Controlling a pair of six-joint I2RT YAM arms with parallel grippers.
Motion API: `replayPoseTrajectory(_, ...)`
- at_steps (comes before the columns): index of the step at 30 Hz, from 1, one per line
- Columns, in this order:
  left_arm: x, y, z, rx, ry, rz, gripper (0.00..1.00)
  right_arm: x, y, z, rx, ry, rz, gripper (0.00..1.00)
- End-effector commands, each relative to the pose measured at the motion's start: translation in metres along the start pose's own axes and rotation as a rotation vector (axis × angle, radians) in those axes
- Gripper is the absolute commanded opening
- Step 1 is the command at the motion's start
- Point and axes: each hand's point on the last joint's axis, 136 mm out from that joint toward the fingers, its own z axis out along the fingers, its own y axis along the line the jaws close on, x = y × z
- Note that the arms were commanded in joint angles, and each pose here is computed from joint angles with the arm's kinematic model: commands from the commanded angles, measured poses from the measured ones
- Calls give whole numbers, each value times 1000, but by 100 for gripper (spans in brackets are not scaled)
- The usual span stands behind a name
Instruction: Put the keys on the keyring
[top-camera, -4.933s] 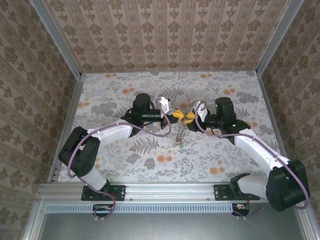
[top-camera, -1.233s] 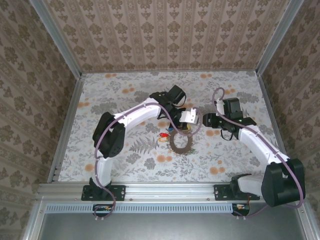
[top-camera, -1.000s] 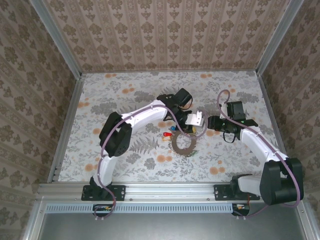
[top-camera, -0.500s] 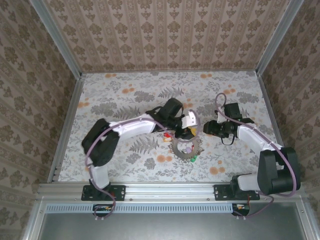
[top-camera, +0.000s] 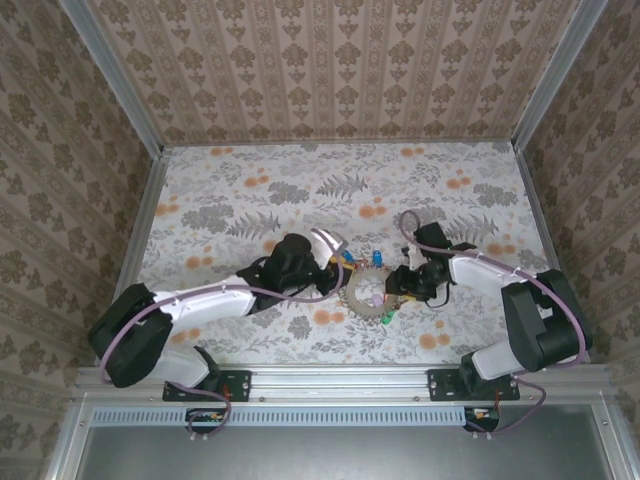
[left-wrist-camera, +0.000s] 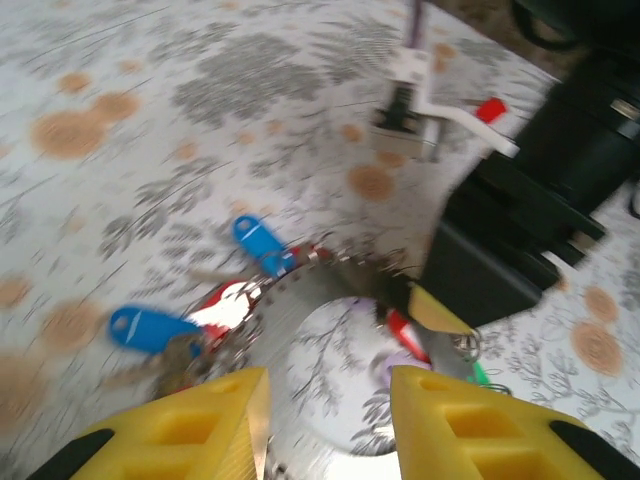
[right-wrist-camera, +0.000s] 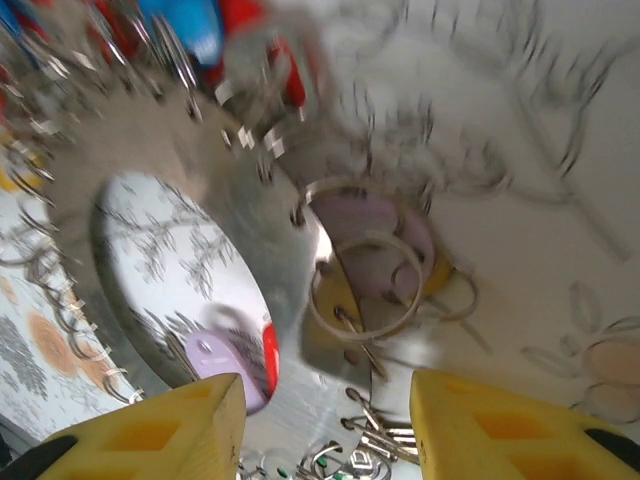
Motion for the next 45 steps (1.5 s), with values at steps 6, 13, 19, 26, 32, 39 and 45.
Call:
replayPoseTrajectory(6, 6, 52, -31, -230, -57, -345, 34, 25, 48, 24, -138, 31, 80, 43)
replayPoseTrajectory(13, 38, 62, -41, -231, 12, -526, 40, 43, 66, 8, -84, 14, -32, 49)
replayPoseTrajectory(19, 67, 54, -36, -213, 139, -673, 43, -5, 26, -29, 38, -152, -138, 51)
replayPoseTrajectory(26, 99, 40, -21, -195, 251, -809, 44, -32, 57, -14, -57, -68, -273, 48)
replayPoseTrajectory(32, 111, 37, -13, -209, 289, -837, 43, -27, 54, 9, -58, 14, -258, 45)
replayPoseTrajectory(39, 125, 39, -1, -228, 339, -845, 37, -16, 54, 27, -106, 69, -224, 42)
replayPoseTrajectory(45, 132, 40, 5, -232, 366, -835, 34, -17, 56, 33, -139, 61, -225, 38)
